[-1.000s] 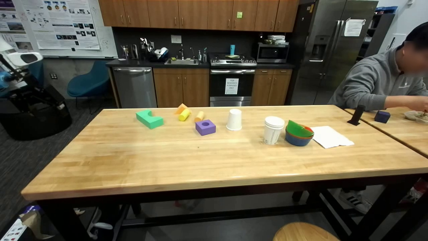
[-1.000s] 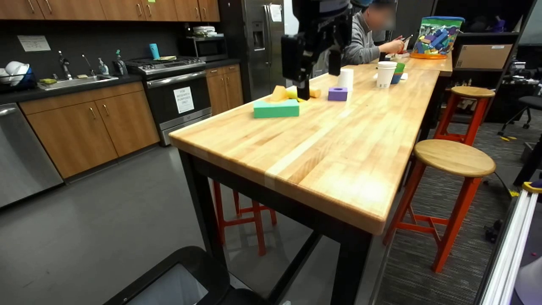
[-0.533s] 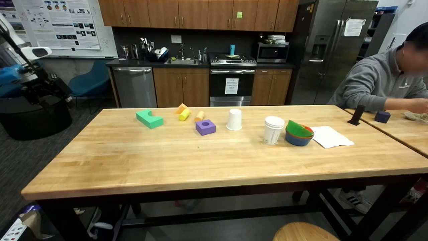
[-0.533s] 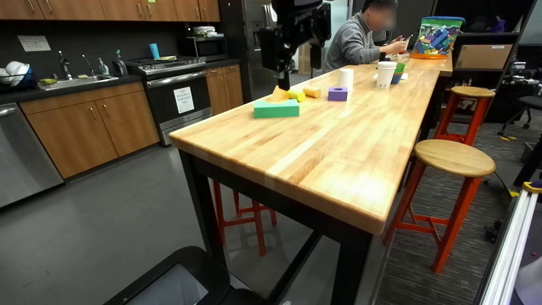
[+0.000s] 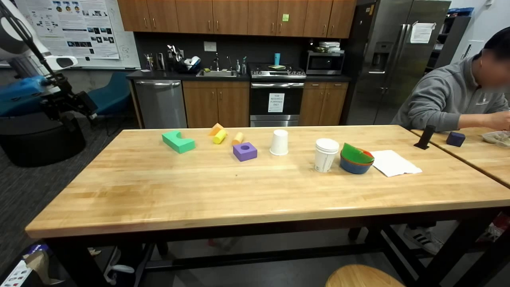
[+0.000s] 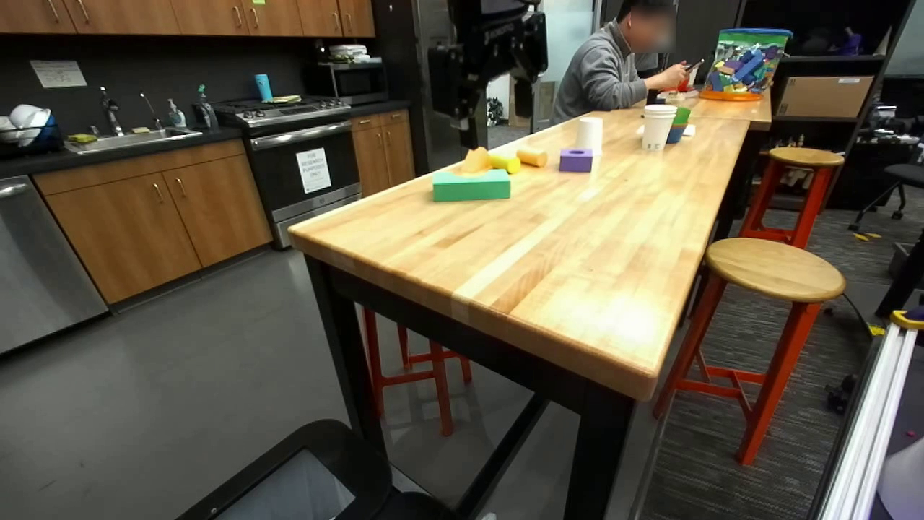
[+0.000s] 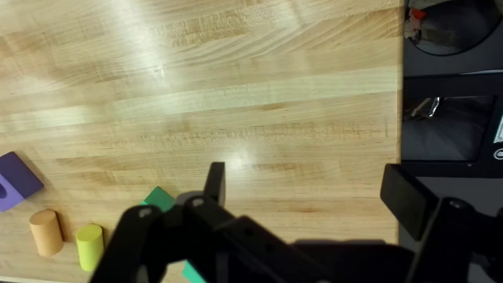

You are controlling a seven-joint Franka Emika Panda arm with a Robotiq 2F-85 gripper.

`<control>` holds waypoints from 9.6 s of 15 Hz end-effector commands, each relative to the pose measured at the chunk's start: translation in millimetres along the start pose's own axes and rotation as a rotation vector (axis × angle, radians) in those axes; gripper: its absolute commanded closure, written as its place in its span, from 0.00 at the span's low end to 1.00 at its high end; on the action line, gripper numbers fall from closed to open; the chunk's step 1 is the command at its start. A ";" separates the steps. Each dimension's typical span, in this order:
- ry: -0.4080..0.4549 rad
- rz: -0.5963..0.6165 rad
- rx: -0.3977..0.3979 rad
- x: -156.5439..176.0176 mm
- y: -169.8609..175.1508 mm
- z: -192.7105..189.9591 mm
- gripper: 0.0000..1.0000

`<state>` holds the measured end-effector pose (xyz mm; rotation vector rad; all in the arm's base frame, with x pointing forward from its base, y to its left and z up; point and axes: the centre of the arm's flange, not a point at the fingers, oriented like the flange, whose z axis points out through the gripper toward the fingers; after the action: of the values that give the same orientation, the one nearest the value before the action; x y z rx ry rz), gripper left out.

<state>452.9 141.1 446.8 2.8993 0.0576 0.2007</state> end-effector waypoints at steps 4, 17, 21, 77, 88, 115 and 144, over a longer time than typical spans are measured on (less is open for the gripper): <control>-0.035 0.002 0.002 21.6 37.8 9.6 0.00; -0.064 0.002 0.018 57.7 64.7 6.9 0.00; -0.071 0.000 0.022 70.7 68.5 6.8 0.00; -0.106 0.064 0.095 166.9 70.1 -6.2 0.00; -0.158 0.131 0.068 189.2 107.8 43.1 0.00; -0.224 -0.174 0.039 198.0 120.9 104.2 0.00; -0.184 -0.210 0.003 255.3 149.1 113.4 0.00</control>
<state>711.2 -12.4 404.7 2.8871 0.3053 -0.0816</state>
